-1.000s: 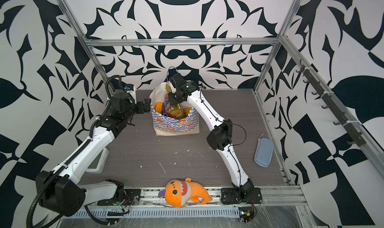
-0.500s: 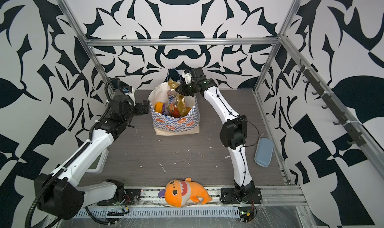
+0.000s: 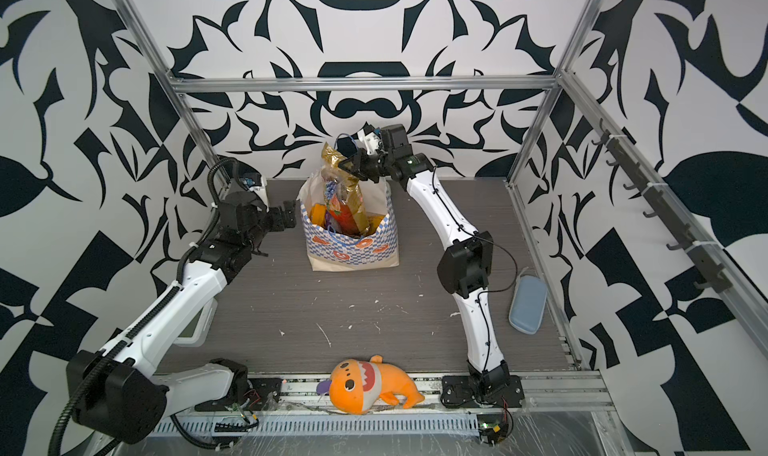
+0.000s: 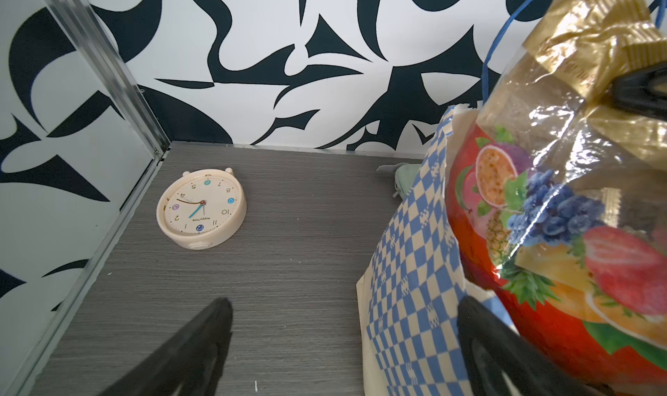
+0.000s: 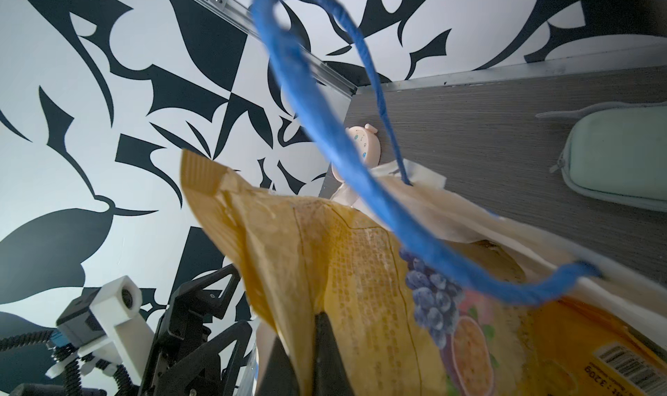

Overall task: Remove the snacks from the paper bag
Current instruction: 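Lift the gold snack packet out of the bag with the right gripper, then lower the gold packet onto the table beside the bag and release it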

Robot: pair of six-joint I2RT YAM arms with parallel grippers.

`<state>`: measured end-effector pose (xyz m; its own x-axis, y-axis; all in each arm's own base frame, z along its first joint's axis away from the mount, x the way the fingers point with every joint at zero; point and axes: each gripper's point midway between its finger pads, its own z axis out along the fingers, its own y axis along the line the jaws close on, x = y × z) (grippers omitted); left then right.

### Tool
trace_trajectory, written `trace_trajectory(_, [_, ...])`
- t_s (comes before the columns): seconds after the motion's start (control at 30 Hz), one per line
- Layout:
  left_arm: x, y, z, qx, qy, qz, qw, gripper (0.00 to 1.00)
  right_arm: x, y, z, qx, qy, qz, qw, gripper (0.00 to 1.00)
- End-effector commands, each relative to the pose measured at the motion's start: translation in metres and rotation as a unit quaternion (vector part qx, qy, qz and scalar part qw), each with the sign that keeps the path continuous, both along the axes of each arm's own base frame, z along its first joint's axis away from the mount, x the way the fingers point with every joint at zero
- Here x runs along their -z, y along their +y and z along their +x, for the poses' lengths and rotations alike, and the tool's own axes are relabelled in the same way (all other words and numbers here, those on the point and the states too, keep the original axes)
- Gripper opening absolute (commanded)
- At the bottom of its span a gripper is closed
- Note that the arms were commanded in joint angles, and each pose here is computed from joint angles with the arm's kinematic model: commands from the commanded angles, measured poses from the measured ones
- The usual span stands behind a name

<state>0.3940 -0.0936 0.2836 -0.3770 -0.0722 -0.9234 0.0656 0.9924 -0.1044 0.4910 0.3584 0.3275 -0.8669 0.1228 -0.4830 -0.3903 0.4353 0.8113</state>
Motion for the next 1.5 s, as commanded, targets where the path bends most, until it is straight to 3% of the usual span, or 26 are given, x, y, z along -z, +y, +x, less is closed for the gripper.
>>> trace_trajectory(0.0, [-0.006,0.006,-0.003,-0.014,-0.014,-0.001,1.0,1.0,-0.127,-0.016,-0.03,-0.005,-0.148,0.071,0.986,0.0])
trace_trajectory(0.43, [-0.027,0.008,0.001,-0.021,-0.043,-0.004,0.999,1.0,-0.258,-0.104,-0.048,0.044,-0.229,0.17,0.957,0.0])
trace_trajectory(0.63, [-0.03,0.007,0.003,-0.021,-0.046,-0.008,0.999,1.0,-0.293,-0.172,-0.058,0.107,-0.272,0.164,0.942,0.0])
trace_trajectory(0.77, [-0.027,0.005,0.003,-0.016,-0.043,-0.012,0.999,1.0,-0.295,-0.215,-0.052,0.149,-0.271,0.152,0.939,0.0])
trace_trajectory(0.97, [-0.015,0.002,0.006,-0.014,-0.033,-0.016,0.999,1.0,-0.239,-0.241,-0.017,0.193,-0.223,0.106,0.95,0.0])
trace_trajectory(1.17, [0.007,0.003,0.007,-0.016,-0.01,-0.011,1.0,1.0,-0.145,-0.252,0.019,0.232,-0.172,0.062,0.955,0.0])
trace_trajectory(1.33, [0.025,0.005,0.004,-0.02,0.008,-0.005,1.0,1.0,-0.067,-0.249,0.045,0.234,-0.12,0.046,0.964,0.0])
trace_trajectory(1.47, [0.035,0.005,0.003,-0.023,0.02,-0.003,1.0,1.0,-0.027,-0.241,0.058,0.225,-0.095,0.066,0.968,0.0])
